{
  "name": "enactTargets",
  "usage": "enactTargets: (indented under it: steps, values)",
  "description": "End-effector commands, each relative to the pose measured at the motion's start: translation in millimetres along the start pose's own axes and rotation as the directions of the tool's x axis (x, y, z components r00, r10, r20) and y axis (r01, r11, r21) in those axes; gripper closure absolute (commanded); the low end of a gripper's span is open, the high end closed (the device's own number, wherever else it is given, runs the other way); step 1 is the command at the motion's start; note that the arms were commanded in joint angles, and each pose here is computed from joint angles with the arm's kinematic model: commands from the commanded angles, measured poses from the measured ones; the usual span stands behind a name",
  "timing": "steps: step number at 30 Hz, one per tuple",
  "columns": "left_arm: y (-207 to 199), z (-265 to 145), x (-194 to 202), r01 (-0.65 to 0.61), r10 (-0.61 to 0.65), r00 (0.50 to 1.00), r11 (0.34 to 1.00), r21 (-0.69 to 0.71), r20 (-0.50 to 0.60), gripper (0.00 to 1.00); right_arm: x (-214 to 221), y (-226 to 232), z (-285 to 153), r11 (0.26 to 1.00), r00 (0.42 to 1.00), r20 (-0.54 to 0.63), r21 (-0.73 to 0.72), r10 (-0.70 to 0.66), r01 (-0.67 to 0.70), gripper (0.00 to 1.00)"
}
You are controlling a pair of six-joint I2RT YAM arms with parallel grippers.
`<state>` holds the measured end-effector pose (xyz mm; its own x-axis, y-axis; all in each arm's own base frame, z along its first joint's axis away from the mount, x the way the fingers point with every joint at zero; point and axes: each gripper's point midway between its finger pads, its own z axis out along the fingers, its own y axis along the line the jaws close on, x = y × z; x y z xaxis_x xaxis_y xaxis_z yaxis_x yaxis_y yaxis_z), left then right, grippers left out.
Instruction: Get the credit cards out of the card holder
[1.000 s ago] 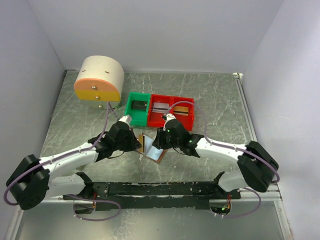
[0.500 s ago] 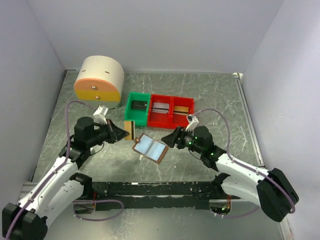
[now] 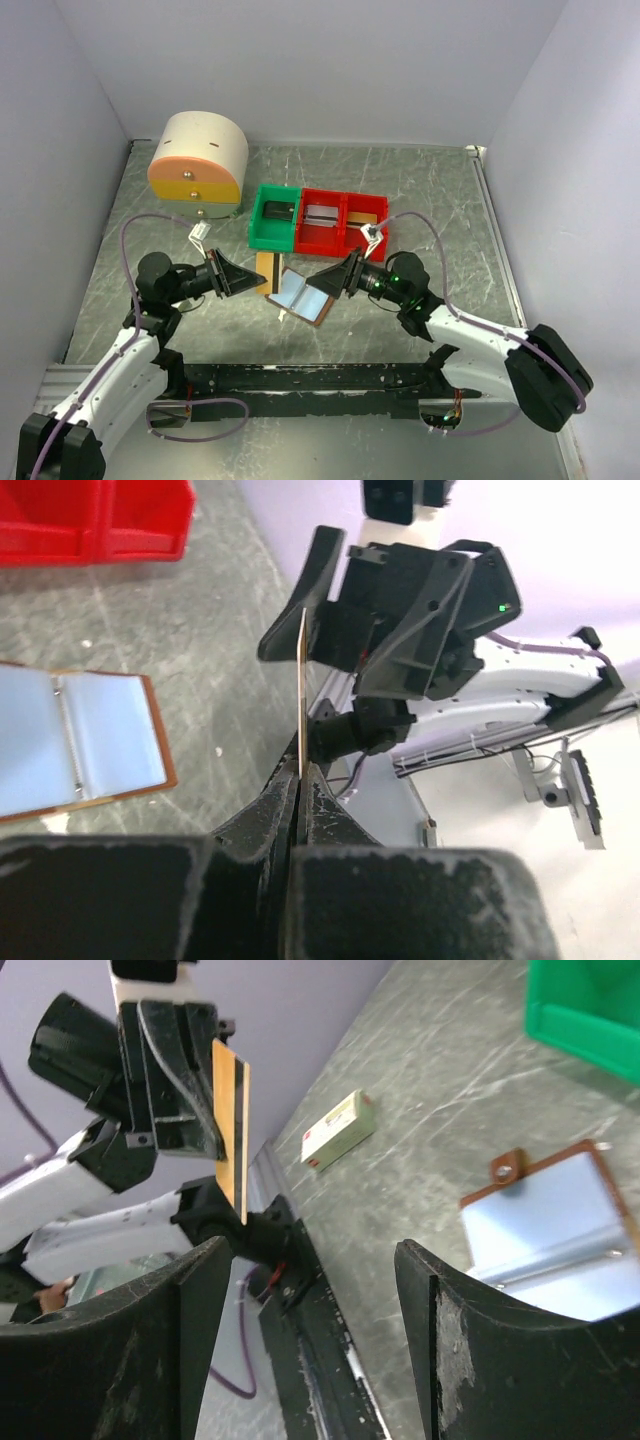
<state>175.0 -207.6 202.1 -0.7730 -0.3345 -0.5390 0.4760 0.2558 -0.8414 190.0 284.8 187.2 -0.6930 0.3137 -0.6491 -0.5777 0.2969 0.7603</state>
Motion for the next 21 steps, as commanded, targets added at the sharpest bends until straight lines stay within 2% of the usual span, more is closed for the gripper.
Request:
enactTargets:
  steps: [1,10,15,21]
  values:
    - [-37,-3,-5,-0.065,0.069,0.997,0.987,0.149,-0.022,0.93,-5,46,13,0.983,0.999,-0.003,-0.178,-0.041,0.040,0.33]
    - [-42,-4,2,-0.074,0.085,0.995,0.978,0.194,-0.048,0.93,2,78,37,0.962,0.999,-0.029,-0.270,-0.044,0.034,0.37]
    - [-48,-3,2,-0.060,0.077,0.995,0.966,0.251,-0.056,0.93,7,76,46,0.958,0.999,-0.037,-0.288,0.004,-0.014,0.42]
    - [-48,1,6,-0.045,0.066,0.995,0.965,0.260,-0.072,0.93,2,79,48,0.952,0.999,-0.012,-0.304,0.034,-0.036,0.54]
